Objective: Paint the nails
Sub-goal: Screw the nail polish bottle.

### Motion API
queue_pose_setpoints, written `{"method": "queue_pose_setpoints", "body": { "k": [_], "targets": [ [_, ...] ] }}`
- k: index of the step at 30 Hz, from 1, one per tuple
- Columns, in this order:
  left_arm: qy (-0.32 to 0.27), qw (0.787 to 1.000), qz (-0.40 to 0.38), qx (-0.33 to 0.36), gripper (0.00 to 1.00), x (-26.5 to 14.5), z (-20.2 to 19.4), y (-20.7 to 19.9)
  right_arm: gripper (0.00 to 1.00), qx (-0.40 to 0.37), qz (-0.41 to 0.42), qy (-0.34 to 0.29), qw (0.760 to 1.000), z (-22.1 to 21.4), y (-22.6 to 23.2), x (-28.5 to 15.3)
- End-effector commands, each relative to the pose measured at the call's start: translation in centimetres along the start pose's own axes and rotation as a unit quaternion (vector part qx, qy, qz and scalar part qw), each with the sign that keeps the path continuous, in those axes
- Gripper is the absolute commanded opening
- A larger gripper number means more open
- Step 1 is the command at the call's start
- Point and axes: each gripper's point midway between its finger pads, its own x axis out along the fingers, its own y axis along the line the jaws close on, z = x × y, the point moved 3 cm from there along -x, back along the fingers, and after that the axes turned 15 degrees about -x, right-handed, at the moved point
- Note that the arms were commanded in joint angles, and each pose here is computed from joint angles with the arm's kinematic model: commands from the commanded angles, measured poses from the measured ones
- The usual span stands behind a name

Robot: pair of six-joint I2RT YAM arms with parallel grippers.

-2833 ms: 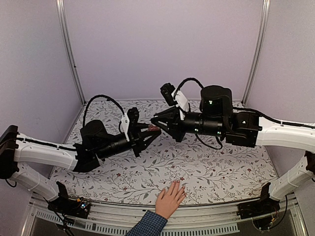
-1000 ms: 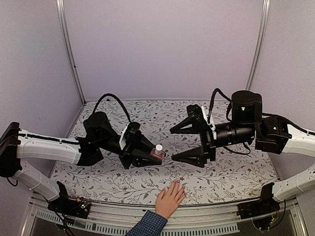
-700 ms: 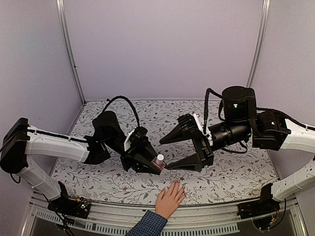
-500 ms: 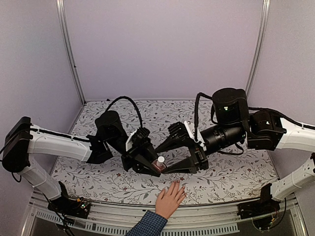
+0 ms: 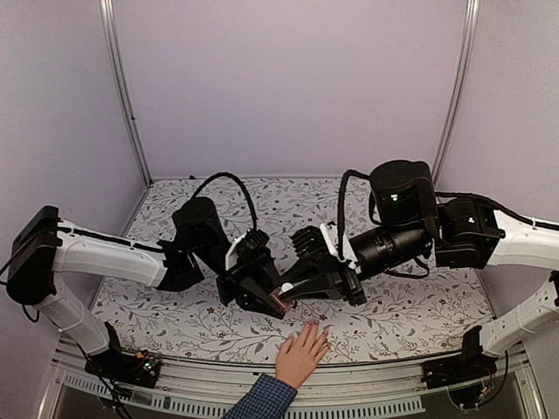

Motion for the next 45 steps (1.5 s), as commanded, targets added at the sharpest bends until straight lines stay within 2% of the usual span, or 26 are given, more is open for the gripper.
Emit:
{"method": "queue_pose_setpoints", "body": {
  "k": [1,14,19,26,33,45],
  "targets": [
    [-0.008,1.0,-0.005,0.027,0.0,0.2,1.3,-0.4,0.16,0.004,0.013,-0.002,1.0,0.3,0.4,0.3],
    [-0.038,0.995,0.052,0.071,0.0,-0.5,3.1,-0.6,0.07,0.038,0.01,0.016,0.999,-0.9,0.3,1.2],
    [-0.061,0.99,0.081,0.094,0.0,-1.2,3.9,-0.9,0.0,0.058,0.0,0.019,0.998,-1.4,-0.3,1.1],
    [-0.094,0.978,0.145,0.114,0.0,-2.3,5.1,-0.2,0.0,0.084,-0.019,0.032,0.996,-2.2,-1.1,1.3],
    [-0.138,0.956,0.217,0.139,0.0,-3.8,6.4,0.2,0.0,0.107,-0.051,0.047,0.992,-3.4,-2.0,1.4],
    [-0.222,0.903,0.327,0.167,0.0,-6.9,8.4,0.8,0.0,0.15,-0.136,0.079,0.976,-5.5,-4.6,1.0]
  ]
}}
